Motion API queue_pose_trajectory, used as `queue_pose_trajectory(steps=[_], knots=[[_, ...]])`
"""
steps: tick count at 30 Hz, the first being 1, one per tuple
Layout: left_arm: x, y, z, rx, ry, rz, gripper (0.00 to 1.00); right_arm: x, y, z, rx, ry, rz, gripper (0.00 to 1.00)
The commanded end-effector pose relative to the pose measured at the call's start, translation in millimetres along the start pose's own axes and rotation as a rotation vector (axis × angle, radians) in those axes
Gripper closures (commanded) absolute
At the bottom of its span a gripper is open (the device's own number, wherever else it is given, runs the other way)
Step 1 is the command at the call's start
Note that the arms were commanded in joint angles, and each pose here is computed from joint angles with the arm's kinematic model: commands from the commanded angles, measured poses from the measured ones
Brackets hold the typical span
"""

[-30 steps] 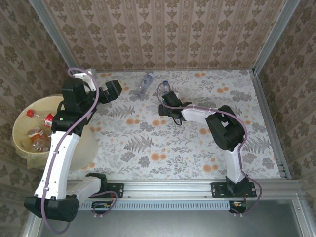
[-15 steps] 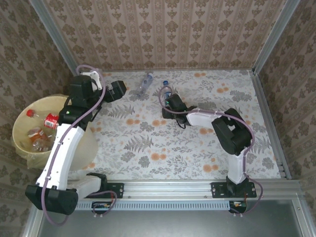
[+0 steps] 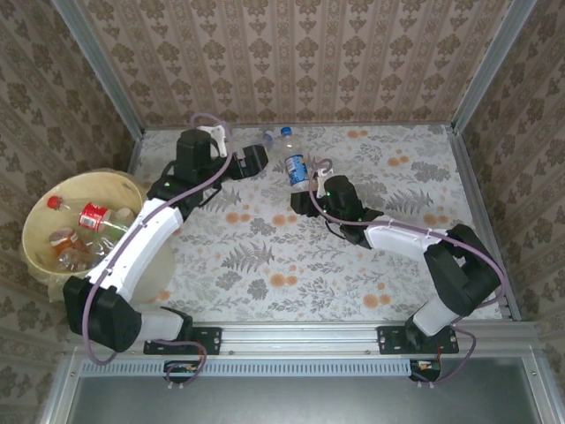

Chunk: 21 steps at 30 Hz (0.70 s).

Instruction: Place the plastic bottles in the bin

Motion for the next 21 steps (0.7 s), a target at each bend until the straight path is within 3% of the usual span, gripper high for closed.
queue_pose_trajectory(steps=[1, 12, 21], knots=[[-19.5, -12.3, -1.9, -0.002, -0.011, -0.083, 0.0, 31.5, 16.2, 24.7, -0.101, -0.008, 0.141, 0.47], [-23.3, -49.3, -20.3, 0.055, 0.041, -0.164, 0.0, 62.0, 33.2, 45.9, -0.199, -0.046, 0.302, 0.46], [-11.8, -62.0, -7.5, 0.011, 0.052, -0.115, 0.0, 72.8, 35.7, 49.5, -0.214, -0.021, 0.352, 0.46]])
Point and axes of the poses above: each hand's point on the last joint's axis, 136 mm out from that joint toward the fingers, its own y axis back along the fingers, its own x axis along the line the jaws close on, z = x × y, the point moved 1 cm from there along y, back along the fingers, and after that the axes turned 8 degrees about y, right-handed, at the moved point
